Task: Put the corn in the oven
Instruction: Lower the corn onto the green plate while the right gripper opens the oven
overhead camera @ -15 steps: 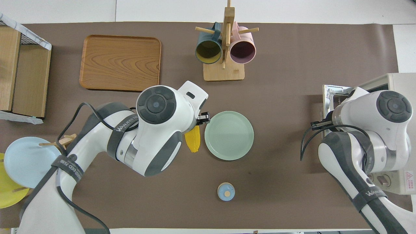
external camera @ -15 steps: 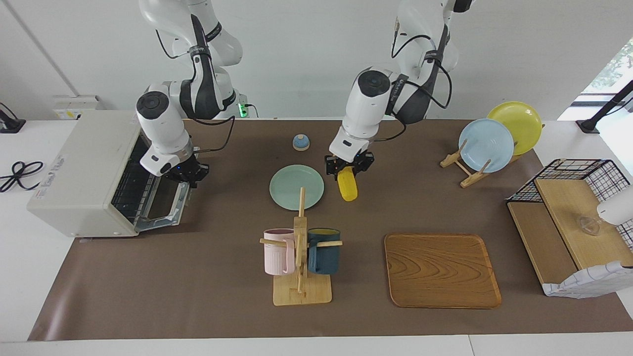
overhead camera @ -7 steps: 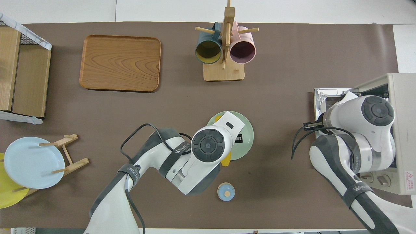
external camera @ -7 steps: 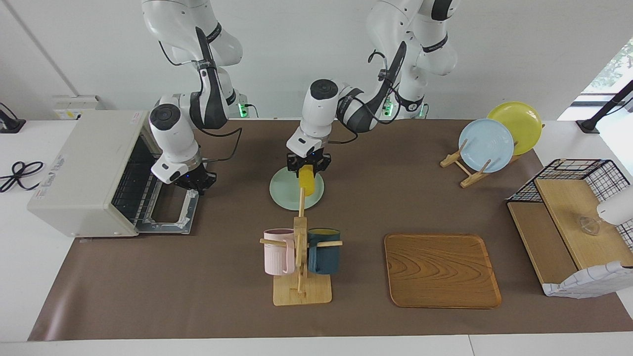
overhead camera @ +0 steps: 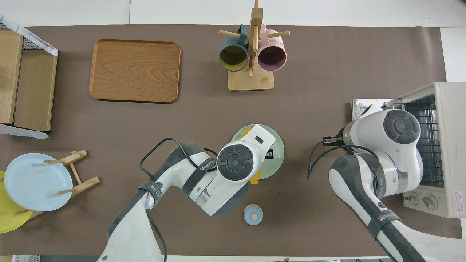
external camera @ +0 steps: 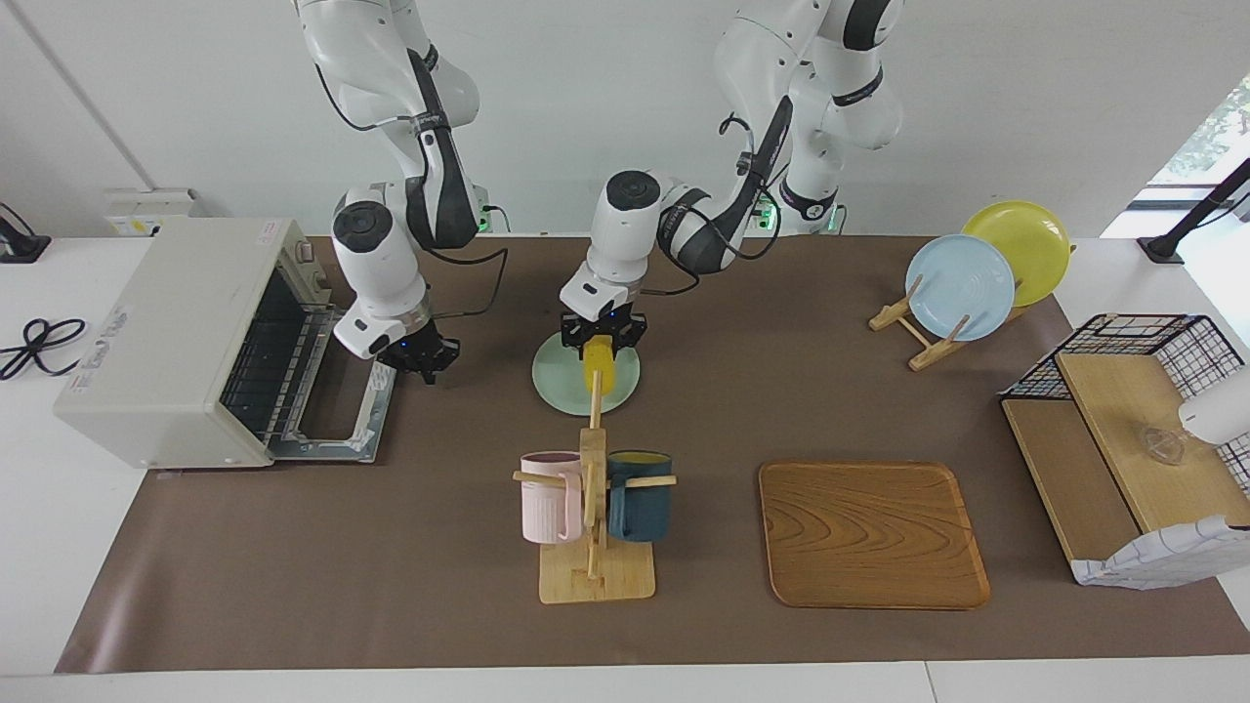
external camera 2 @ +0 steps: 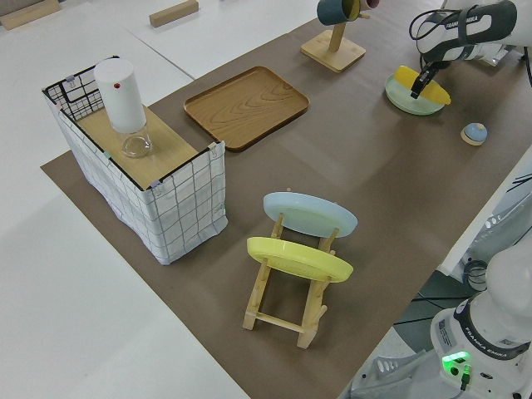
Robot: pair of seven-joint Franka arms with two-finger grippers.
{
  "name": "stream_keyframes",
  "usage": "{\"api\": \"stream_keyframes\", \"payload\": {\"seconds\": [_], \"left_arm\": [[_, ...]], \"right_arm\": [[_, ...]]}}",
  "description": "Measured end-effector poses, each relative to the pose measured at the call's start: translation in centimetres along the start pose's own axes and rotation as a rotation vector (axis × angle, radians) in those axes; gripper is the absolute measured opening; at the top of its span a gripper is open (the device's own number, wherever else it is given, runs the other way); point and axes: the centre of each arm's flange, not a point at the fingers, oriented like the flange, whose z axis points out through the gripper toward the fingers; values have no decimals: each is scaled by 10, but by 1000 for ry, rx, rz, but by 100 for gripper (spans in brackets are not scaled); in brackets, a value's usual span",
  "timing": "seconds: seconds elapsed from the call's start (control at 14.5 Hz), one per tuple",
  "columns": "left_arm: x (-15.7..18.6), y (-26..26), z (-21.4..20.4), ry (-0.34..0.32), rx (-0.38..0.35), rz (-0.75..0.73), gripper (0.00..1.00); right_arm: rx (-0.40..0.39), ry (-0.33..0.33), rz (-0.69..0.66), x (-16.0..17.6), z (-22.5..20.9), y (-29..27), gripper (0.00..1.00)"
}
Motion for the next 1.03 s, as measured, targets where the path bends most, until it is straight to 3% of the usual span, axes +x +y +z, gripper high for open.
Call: {"api": "stream_keyframes", "payload": {"seconds": [0.07, 0.21, 0.28, 0.48, 0.76, 0.89, 1.03], "left_arm": [[0, 0, 0, 1, 0, -1, 74], [4, -1, -2, 5, -2, -5, 97], [8, -3, -6, 11, -3, -11, 100], [41, -31, -38, 18, 9, -39, 100], [102, -109, -111, -13, 59, -62, 100], [126, -145, -149, -34, 78, -72, 100], [148, -182, -182, -46, 88, -78, 100]], "right_arm": [[2, 9, 21, 1, -4, -14, 1], [5, 22, 48, 1, -9, -33, 18], [6, 25, 51, 2, -11, -35, 31], [9, 34, 50, 8, -18, -37, 63], [12, 9, 37, 15, -34, -63, 70], [32, 7, 56, 16, -45, -93, 83], [44, 17, 70, 16, -59, -133, 87]]}}
